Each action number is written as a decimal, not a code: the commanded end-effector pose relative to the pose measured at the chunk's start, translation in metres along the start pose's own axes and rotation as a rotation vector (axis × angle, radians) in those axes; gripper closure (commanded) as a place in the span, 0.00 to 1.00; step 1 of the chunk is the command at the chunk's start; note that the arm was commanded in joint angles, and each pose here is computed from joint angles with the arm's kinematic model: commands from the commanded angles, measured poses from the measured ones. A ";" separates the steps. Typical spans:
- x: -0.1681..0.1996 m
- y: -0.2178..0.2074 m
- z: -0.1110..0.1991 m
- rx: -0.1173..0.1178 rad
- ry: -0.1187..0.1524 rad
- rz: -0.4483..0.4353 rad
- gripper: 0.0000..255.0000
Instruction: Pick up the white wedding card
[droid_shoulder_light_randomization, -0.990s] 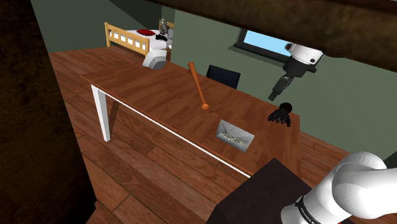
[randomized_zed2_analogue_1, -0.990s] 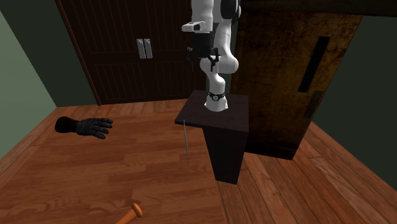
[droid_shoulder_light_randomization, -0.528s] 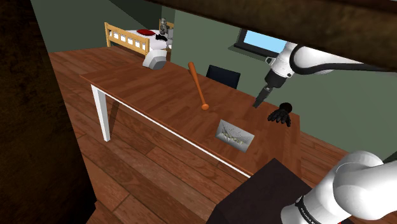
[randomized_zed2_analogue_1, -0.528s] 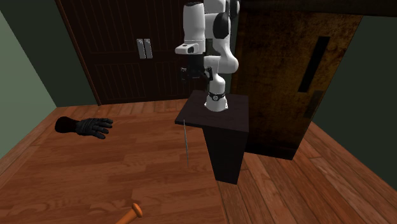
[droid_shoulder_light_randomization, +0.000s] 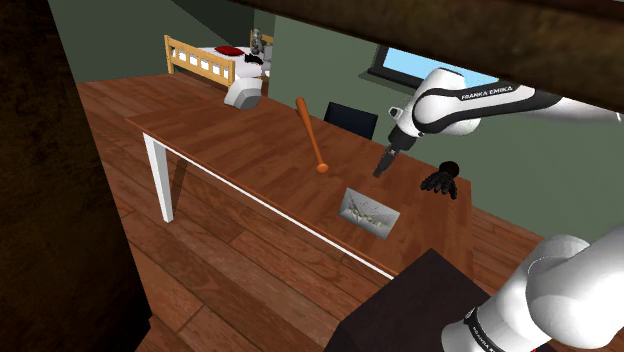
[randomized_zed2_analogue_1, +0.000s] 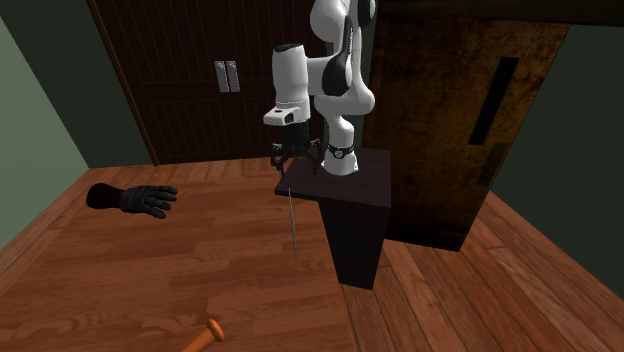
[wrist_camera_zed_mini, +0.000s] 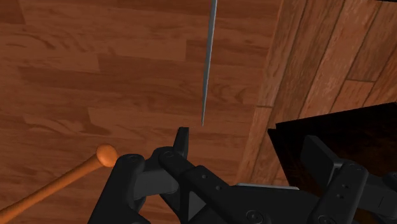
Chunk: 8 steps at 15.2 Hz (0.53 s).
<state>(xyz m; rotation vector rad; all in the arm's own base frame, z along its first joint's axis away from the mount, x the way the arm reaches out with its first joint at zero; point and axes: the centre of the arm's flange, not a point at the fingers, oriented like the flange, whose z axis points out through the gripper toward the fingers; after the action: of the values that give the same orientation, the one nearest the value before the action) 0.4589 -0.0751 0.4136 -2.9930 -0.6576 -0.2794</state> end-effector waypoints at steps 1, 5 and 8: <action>0.012 0.007 0.021 0.006 0.010 -0.033 0.00; 0.036 0.024 0.064 0.021 0.028 -0.095 0.00; 0.055 0.035 0.097 0.032 0.041 -0.141 0.00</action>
<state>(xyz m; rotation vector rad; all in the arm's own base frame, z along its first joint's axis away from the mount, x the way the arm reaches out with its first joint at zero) 0.5279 -0.0740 0.3381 -2.9173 -0.8385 -0.3256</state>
